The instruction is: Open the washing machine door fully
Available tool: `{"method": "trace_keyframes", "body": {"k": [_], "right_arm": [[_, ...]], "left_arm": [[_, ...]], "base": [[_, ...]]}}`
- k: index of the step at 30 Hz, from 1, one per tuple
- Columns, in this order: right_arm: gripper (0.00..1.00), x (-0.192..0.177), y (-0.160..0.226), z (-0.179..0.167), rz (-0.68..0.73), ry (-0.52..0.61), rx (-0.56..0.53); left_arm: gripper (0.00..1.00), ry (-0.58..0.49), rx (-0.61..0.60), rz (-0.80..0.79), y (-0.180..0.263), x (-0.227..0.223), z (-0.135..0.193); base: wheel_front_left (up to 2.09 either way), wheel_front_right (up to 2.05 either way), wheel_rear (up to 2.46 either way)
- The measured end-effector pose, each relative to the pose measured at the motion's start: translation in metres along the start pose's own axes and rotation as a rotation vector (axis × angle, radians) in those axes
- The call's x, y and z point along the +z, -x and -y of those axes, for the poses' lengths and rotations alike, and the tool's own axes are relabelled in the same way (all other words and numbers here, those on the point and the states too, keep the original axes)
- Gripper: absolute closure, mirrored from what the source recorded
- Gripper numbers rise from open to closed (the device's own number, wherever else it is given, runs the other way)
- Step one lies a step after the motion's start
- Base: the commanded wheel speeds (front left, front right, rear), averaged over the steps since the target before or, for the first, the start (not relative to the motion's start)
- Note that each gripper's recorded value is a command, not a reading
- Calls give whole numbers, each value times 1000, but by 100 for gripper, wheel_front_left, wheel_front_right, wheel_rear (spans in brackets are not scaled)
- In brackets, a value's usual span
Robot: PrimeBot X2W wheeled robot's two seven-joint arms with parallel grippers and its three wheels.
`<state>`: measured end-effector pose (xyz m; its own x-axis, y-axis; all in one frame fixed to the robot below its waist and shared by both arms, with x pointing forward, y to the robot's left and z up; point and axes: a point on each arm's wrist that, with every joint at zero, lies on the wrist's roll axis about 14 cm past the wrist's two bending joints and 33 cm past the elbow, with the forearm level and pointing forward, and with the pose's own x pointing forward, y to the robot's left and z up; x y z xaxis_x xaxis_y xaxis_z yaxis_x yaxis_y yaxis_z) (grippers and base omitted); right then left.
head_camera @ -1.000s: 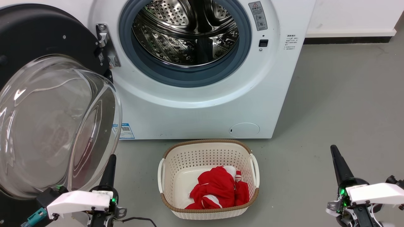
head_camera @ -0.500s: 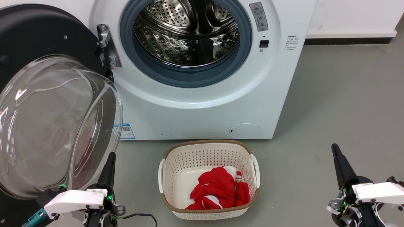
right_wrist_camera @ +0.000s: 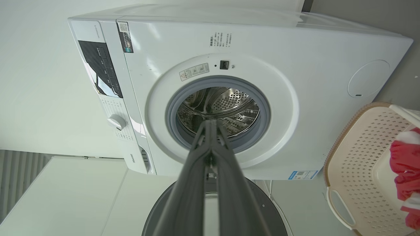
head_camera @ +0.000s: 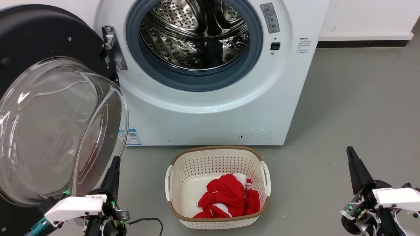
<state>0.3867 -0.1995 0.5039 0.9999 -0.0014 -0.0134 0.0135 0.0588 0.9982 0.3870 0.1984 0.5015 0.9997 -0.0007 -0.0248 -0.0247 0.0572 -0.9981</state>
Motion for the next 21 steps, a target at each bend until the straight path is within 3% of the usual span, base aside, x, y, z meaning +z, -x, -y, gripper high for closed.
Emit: {"method": "trace_keyframes", "body": {"k": [9, 21], "right_arm": [[100, 1, -1, -1, -2, -59, 4], [100, 1, 0, 0, 1, -62, 4]], "left_arm": [[100, 60, -14, 1, -1, 2, 2], [100, 61, -15, 0, -1, 1, 3]], "base": [[0, 0, 0], [0, 0, 0]]}}
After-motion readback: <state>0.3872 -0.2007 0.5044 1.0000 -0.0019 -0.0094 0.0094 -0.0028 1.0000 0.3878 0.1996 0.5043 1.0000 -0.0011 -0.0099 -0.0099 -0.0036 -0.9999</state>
